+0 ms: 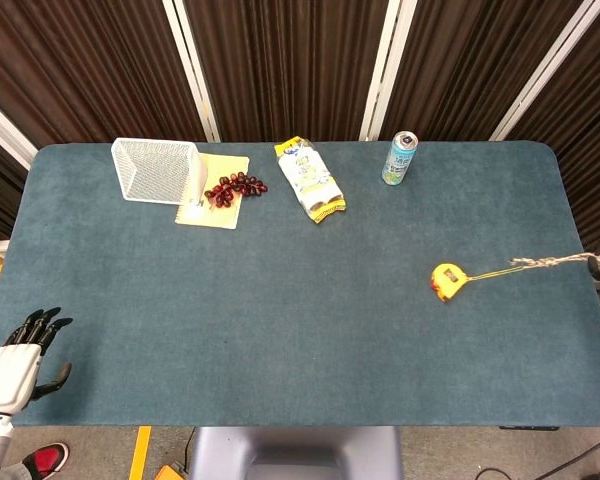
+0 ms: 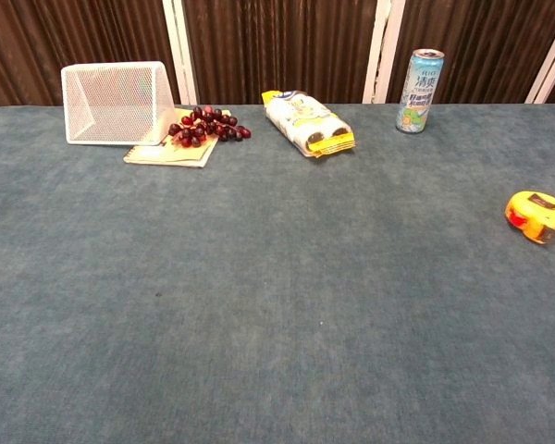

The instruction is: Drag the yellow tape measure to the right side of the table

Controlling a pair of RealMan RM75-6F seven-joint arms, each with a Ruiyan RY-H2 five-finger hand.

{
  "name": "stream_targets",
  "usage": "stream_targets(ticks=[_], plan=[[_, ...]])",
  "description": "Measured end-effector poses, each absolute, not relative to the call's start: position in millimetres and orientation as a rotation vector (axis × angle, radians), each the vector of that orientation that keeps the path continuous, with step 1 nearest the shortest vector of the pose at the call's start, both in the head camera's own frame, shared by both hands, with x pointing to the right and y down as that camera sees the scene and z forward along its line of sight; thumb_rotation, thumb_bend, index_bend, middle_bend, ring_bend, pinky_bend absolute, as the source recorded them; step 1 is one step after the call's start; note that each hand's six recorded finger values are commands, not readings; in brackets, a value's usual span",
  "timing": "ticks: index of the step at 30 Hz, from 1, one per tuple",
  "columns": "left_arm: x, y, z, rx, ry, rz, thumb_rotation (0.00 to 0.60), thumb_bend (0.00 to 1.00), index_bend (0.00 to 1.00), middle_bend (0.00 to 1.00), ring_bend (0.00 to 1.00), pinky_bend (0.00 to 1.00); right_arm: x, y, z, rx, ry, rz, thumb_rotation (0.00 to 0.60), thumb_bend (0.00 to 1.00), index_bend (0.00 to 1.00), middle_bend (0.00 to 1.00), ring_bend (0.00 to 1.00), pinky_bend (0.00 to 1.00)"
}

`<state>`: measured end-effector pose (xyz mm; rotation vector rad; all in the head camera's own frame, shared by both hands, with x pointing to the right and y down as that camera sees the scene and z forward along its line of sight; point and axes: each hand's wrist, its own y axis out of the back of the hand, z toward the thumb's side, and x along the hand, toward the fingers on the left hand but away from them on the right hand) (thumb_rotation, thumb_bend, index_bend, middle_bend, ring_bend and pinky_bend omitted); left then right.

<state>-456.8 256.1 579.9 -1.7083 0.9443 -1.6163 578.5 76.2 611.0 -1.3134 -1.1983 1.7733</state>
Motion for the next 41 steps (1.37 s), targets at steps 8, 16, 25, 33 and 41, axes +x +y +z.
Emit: stream_targets(ticks=[8,16,25,33,41], plan=[[-456,257,582,-1.713,0.933,-1.622,0.6,0.38,0.19,0.08,0.01,0.22,571,82,616,-1.353,-1.19,1.739,0.6,0.44,0.63,0.92,0.68,1.0],[-457,256,581,-1.709,0.94,-1.622,0.6,0.38,0.19,0.08,0.01,0.22,519,84,615,-1.513,-1.18,1.526,0.6,0.01,0.1,0.08,0.03,0.31],[-458,254,580,-1.688,0.942,-1.616,0.6,0.38,0.19,0.08,0.01,0.22,428,114,594,-1.763,-1.125,1.216,0.6,0.0,0.0,0.0,0.0,0.09],[-458,252,575,-1.665,0.955,-1.595,0.6,0.38,0.19,0.08,0.01,0.22,380,160,591,-1.878,-1.025,1.267,0.6,0.0,0.0,0.0,0.0,0.1],[-458,252,570,-1.635,0.967,-1.579,0.6,0.38,0.19,0.08,0.01,0.22,399,183,603,-1.729,-0.969,1.515,0.6,0.0,0.0,0.0,0.0,0.1]])
